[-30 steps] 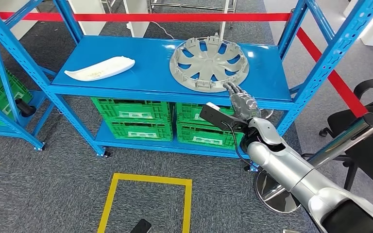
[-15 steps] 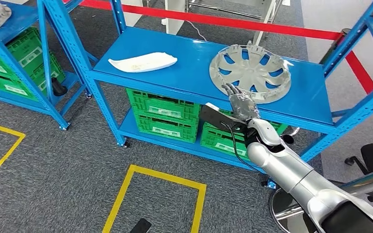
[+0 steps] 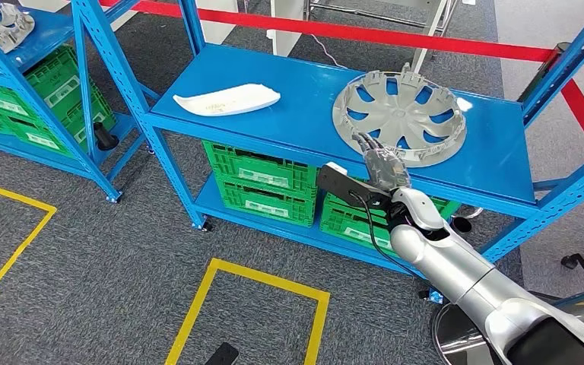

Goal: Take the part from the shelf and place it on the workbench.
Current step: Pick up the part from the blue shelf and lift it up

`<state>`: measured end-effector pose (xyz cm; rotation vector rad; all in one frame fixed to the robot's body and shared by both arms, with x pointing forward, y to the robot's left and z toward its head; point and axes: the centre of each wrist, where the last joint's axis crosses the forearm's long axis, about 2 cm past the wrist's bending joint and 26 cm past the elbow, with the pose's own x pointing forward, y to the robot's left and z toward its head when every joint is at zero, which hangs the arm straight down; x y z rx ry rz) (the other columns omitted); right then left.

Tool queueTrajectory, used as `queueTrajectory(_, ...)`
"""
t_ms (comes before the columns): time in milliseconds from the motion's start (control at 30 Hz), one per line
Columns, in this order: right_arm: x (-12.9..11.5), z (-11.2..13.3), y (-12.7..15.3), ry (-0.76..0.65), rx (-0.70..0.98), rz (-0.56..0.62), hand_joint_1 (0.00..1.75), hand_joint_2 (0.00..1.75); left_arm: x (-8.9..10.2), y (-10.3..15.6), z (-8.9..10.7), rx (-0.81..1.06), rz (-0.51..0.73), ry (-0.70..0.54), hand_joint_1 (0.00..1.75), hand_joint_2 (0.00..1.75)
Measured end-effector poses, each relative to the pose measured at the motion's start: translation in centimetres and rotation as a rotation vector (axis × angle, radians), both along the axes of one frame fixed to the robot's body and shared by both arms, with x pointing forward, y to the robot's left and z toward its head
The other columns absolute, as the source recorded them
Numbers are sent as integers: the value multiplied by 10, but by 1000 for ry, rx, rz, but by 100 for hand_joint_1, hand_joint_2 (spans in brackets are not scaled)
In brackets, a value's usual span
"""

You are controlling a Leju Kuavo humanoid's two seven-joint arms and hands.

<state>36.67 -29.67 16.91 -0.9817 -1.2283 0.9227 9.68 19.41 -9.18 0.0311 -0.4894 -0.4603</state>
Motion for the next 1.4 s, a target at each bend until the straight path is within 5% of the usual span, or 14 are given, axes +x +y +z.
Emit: queueTrajectory(1400,0,0,0,0,0,5,0,0,0,0,0,0,0,1,0,0)
